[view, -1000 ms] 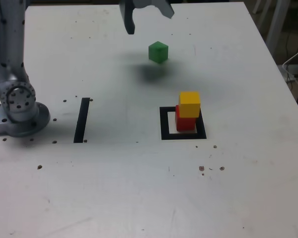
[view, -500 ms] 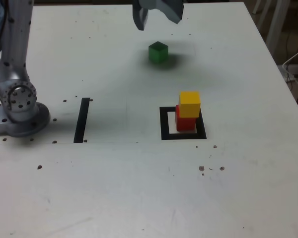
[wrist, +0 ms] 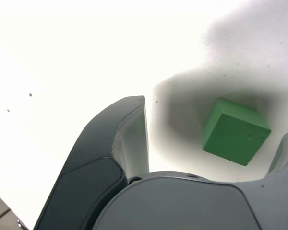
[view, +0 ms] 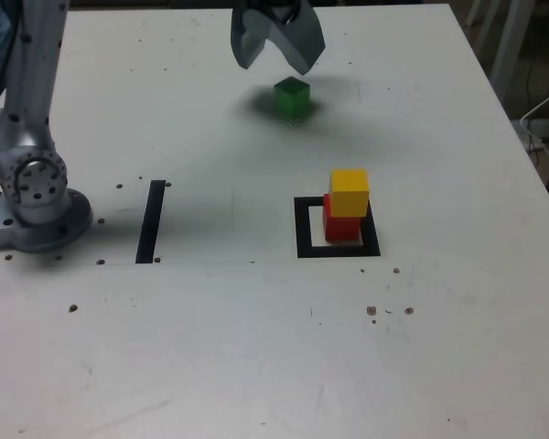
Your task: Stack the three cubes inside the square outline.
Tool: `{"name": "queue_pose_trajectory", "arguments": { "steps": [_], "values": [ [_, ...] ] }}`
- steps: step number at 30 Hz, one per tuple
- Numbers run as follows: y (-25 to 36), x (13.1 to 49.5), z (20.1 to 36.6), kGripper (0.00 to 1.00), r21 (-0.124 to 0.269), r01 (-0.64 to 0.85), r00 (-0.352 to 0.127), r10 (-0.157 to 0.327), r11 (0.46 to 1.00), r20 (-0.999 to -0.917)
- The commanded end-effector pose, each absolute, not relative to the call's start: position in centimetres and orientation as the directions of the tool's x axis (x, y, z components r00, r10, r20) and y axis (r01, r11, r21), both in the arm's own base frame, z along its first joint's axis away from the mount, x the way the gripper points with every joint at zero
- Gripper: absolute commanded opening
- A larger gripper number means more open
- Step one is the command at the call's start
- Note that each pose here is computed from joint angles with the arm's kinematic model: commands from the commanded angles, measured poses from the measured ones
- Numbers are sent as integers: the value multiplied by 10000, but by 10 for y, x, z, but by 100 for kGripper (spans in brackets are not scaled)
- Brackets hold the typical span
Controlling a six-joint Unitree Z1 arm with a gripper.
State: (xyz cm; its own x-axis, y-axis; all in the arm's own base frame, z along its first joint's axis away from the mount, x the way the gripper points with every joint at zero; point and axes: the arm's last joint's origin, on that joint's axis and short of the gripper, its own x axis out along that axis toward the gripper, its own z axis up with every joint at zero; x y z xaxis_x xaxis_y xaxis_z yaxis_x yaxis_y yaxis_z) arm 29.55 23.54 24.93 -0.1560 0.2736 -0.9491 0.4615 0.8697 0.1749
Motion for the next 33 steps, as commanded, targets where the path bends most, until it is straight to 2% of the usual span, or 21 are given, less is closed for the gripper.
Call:
{"name": "queue_pose_trajectory", "arguments": {
  "steps": [1, 8, 14, 21, 29, 33],
  "values": [
    [229, 297, 243, 97, 1696, 4784, -1553, 2731, 8616, -9494],
    [212, 306, 231, 97, 1536, 5250, -1581, 2733, 8371, -9488],
    [211, 309, 232, 94, 1621, 5244, -1457, 2757, 8359, -9501],
    [213, 310, 233, 81, 1782, 5124, -1321, 2822, 8400, -9502],
    [215, 312, 233, 58, 1854, 4997, -1033, 2707, 8461, -9571],
    [215, 311, 232, 55, 1802, 5017, -1082, 2681, 8461, -9573]
  ]
}}
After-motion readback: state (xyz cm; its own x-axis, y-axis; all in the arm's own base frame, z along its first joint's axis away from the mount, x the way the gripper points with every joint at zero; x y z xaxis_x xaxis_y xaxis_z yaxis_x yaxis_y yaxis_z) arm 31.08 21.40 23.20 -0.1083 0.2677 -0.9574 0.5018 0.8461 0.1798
